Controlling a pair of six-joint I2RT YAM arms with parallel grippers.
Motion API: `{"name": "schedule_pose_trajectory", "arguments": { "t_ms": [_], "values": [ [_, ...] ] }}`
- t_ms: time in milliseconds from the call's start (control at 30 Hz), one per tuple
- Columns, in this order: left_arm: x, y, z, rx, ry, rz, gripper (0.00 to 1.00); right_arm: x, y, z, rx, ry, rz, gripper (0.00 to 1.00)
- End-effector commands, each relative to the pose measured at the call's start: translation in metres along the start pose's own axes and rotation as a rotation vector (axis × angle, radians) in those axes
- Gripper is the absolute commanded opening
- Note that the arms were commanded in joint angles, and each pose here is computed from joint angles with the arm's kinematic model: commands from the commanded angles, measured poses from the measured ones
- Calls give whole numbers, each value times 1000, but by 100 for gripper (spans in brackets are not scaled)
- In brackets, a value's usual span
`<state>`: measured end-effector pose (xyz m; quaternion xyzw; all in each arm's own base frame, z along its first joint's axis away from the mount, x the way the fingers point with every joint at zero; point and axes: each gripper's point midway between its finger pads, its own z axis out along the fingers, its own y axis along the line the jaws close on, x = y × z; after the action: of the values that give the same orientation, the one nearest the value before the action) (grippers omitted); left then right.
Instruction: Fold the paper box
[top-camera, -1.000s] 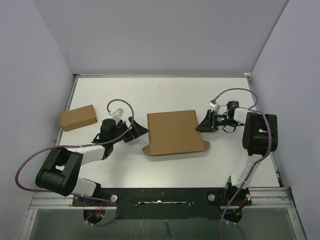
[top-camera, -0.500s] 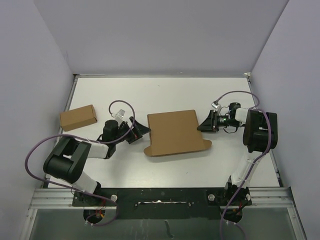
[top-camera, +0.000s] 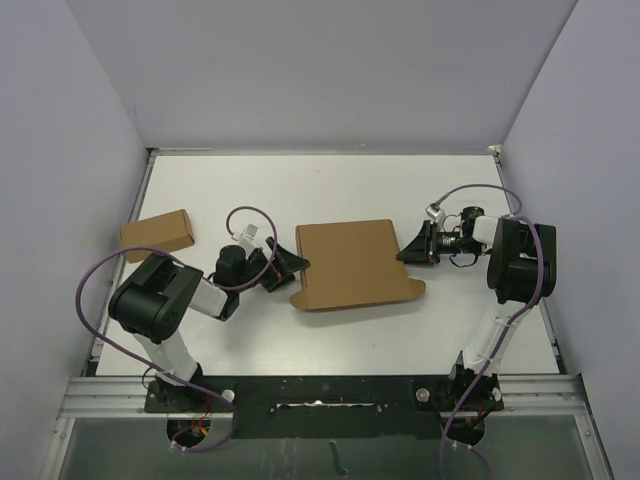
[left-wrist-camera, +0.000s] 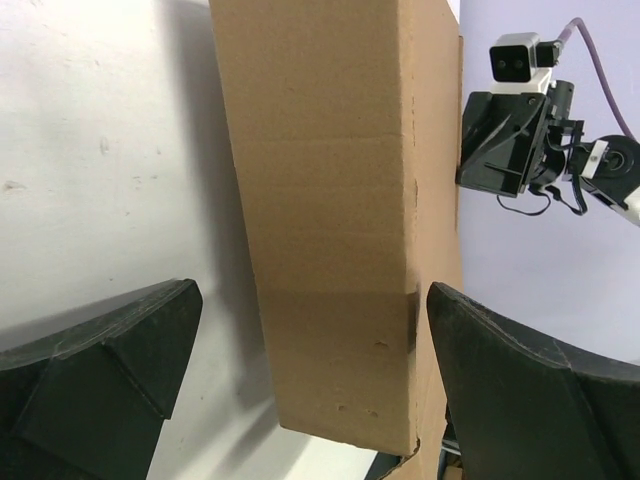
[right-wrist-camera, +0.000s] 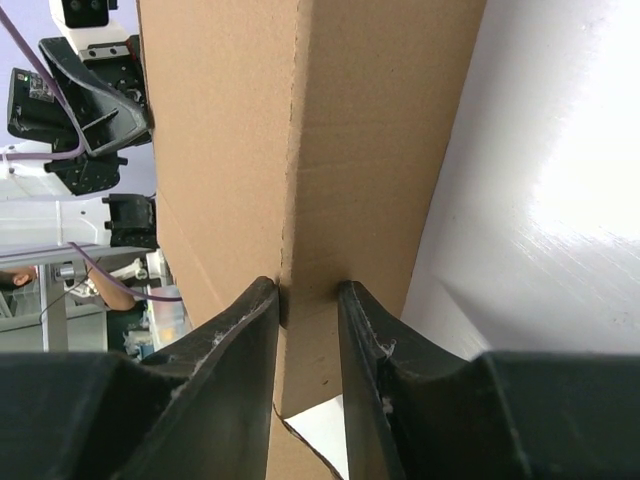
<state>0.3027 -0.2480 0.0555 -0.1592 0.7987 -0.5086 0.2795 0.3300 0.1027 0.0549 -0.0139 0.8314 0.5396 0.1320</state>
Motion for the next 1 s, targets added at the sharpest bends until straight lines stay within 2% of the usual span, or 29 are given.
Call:
{"name": "schedule_pose_trajectory", "arguments": {
  "t_ms": [0,133,233,500,733,833,967],
  "values": [
    [-4,-23,6,96,-31,19,98,3,-40,-3,160,21,-26,25],
    [0,-25,12,102,-33,7,96,4,-41,-3,163,24,-27,24],
    [4,-27,15,106,-41,-10,84,4,-42,-3,164,25,-27,25],
    [7,-36,17,113,-64,-45,64,1,-37,-5,153,23,-53,27],
    [1,-47,9,144,-100,-66,54,-13,-13,-14,123,-5,-147,45],
    [-2,-53,6,149,-115,-74,52,-23,5,-24,120,-31,-235,58],
    [-8,-60,0,151,-139,-89,52,-33,34,-40,105,-67,-362,69]
  ]
}}
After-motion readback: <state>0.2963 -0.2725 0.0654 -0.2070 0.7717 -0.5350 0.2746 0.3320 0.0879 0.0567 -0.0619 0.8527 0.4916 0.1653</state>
